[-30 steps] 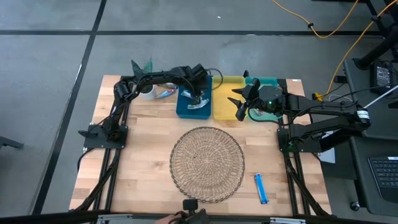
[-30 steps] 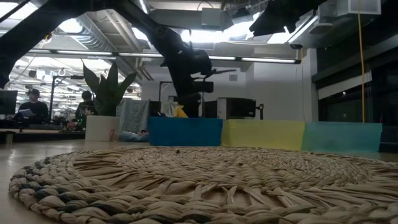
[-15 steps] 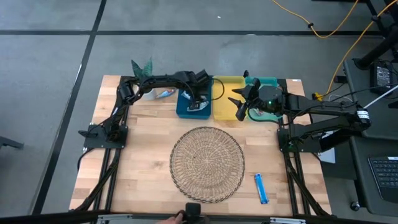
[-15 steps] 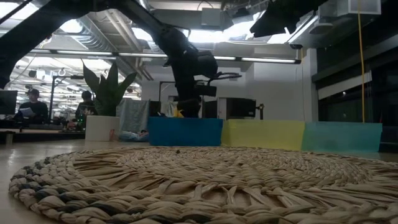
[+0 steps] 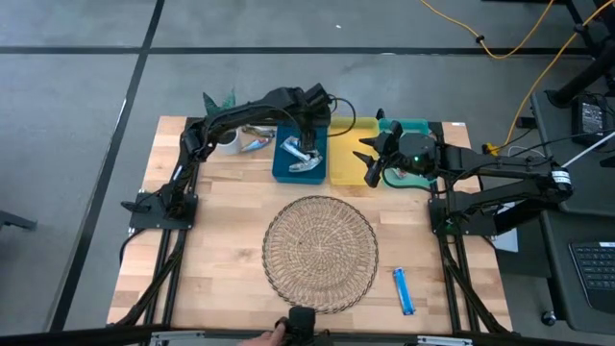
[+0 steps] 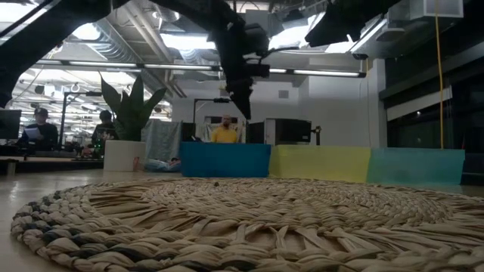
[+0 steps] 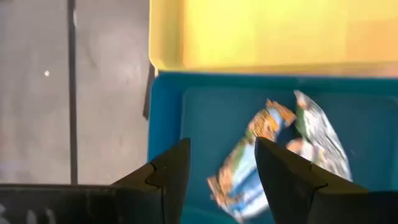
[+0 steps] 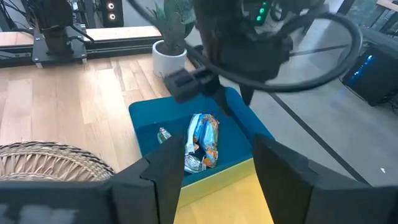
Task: Pick and place Granola Bars by type
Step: Put the blue granola bar into the yellow bin
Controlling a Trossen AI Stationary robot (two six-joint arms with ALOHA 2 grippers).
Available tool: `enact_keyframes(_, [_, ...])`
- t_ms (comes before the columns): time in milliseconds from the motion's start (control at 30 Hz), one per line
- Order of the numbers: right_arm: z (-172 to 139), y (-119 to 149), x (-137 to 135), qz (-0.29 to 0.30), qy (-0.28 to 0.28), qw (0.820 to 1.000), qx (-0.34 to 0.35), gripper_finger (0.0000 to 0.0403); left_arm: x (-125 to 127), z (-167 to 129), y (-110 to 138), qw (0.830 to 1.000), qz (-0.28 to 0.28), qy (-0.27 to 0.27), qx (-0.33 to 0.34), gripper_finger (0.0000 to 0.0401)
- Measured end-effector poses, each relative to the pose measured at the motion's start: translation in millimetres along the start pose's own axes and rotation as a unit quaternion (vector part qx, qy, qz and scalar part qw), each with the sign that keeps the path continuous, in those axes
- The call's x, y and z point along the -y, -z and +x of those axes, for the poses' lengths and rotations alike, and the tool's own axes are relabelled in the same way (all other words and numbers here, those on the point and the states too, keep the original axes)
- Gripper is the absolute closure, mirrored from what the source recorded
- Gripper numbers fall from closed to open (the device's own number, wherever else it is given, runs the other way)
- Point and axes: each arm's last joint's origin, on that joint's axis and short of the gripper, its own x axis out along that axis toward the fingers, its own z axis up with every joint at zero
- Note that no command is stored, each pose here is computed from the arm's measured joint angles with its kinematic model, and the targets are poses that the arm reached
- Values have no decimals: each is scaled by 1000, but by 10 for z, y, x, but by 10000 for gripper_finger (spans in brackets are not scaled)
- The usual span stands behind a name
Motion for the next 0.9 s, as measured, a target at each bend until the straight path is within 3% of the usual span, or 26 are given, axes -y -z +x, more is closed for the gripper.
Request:
enact_keyframes(367, [0,0,0,0,0,1000,0,215,-107,-296,359,988,-56,48,-134,228])
enact_keyframes(600, [2,15,-1,-2,0,1000,-6,215,-276,-414,604,977,-115,83,-160,228])
enact_keyframes(900, [42,47,-12,-8,1,1000,-21,214,-393,-69,808,979,-102,49,-170,228])
